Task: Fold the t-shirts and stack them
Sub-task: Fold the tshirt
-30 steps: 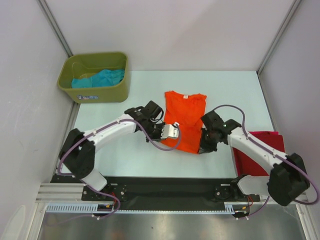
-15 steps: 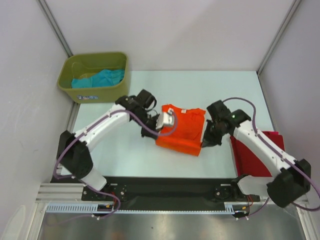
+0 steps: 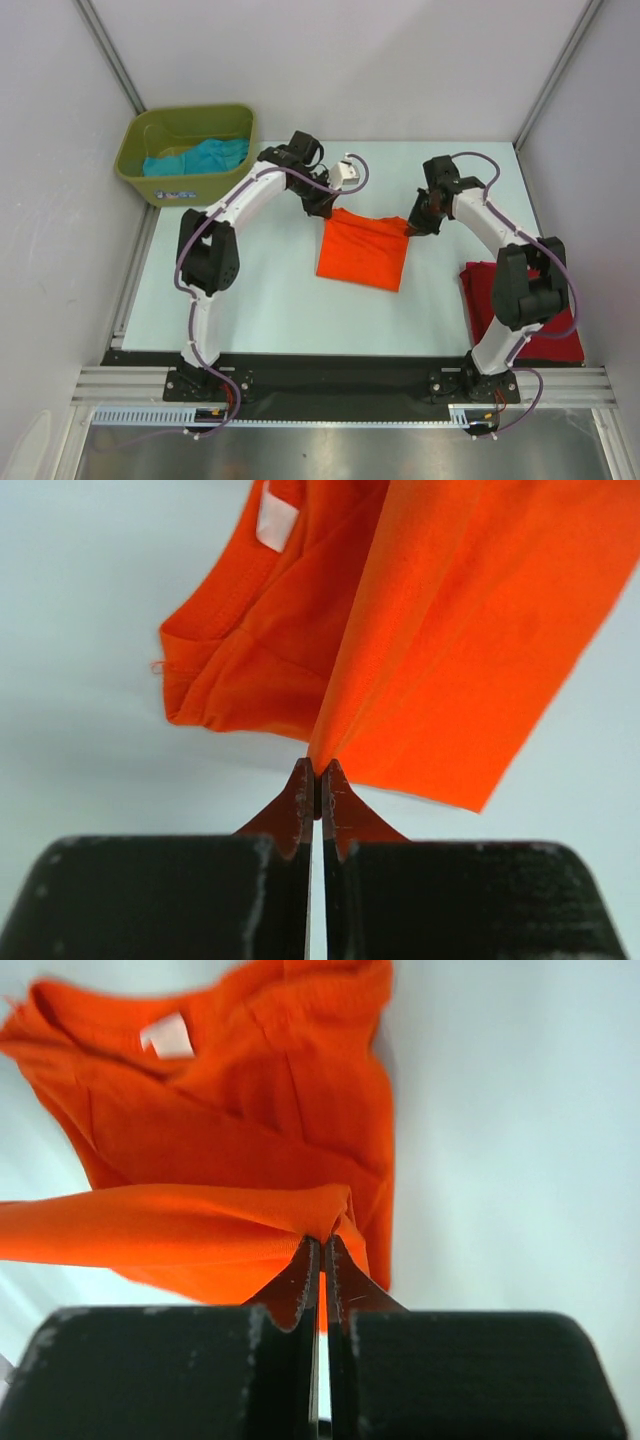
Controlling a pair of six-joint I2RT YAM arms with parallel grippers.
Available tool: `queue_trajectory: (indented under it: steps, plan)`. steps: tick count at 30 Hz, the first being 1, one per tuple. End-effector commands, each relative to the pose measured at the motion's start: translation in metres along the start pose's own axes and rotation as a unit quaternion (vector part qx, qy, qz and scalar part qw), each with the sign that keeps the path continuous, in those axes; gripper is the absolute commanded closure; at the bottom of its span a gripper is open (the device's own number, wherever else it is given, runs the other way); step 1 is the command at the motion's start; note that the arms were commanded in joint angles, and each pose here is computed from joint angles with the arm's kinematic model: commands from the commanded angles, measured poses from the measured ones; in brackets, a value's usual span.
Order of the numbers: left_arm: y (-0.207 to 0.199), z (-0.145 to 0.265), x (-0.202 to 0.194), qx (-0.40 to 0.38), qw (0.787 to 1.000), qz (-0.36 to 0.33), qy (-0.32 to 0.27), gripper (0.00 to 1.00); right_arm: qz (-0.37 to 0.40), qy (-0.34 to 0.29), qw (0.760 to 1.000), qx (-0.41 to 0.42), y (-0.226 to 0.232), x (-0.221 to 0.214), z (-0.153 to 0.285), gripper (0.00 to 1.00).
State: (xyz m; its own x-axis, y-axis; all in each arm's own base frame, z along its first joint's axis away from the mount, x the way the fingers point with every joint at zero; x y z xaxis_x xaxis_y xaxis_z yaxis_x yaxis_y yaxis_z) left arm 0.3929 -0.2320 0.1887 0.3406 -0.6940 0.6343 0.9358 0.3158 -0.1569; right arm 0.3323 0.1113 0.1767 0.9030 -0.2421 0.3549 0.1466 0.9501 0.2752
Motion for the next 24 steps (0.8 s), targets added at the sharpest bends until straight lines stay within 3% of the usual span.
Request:
queue_trajectory:
  steps: [1, 10, 11, 12, 13, 15, 16, 19, 21, 24]
  plan:
    - [0.025, 0.008, 0.017, 0.06, 0.998, 0.018, -0.024, 1.0, 0.009, -0.052, 0.999, -0.006, 0.0, 0.033, -0.009, 1.0]
    - [0.048, -0.02, 0.011, 0.098, 0.993, 0.069, -0.024, 0.99, -0.013, -0.06, 0.998, -0.034, -0.009, 0.056, -0.043, 1.0]
    - [0.05, -0.021, 0.01, 0.105, 0.991, 0.081, -0.024, 0.99, -0.016, -0.07, 0.997, -0.034, -0.01, 0.06, -0.045, 0.95]
    - [0.054, -0.023, 0.013, 0.117, 0.989, 0.083, -0.033, 0.93, -0.012, -0.078, 0.996, -0.031, -0.009, 0.064, -0.046, 0.71]
    - [0.06, -0.027, 0.011, 0.137, 0.986, 0.092, -0.027, 0.7, -0.013, -0.09, 0.995, -0.044, -0.012, 0.071, -0.05, 0.6]
    - [0.072, -0.017, 0.027, 0.176, 0.977, 0.107, -0.056, 0.55, -0.01, -0.106, 0.993, -0.054, -0.017, 0.085, -0.049, 0.49]
    - [0.078, -0.013, 0.031, 0.195, 0.972, 0.12, -0.062, 0.45, -0.009, -0.129, 0.99, -0.052, -0.012, 0.102, -0.037, 0.49]
    - [0.08, 0.022, 0.05, 0.22, 0.956, 0.166, -0.103, 0.41, 0.007, -0.11, 0.991, -0.082, -0.019, 0.092, -0.018, 0.48]
    - [0.071, 0.037, 0.049, 0.212, 0.949, 0.198, -0.12, 0.4, 0.012, -0.115, 0.992, -0.059, -0.016, 0.073, 0.006, 0.48]
    - [0.034, 0.023, 0.017, 0.138, 0.96, 0.215, -0.116, 0.38, 0.01, -0.109, 0.994, -0.019, -0.009, 0.035, 0.008, 0.44]
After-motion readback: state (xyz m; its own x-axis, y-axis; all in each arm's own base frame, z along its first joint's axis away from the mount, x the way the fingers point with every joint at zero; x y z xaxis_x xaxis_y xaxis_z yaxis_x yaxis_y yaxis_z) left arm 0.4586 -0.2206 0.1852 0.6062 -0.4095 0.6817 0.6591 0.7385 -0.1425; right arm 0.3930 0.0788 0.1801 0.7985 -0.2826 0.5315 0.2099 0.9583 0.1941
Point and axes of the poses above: each gripper's point midway between its finger pads, its own z axis back along the fingers, its own y axis along the line the jaws close on, x = y × z, the point moved 8 cm from there along z, back along the fingers, and after that the axes turned 9 degrees about z, right-handed, at the moved point
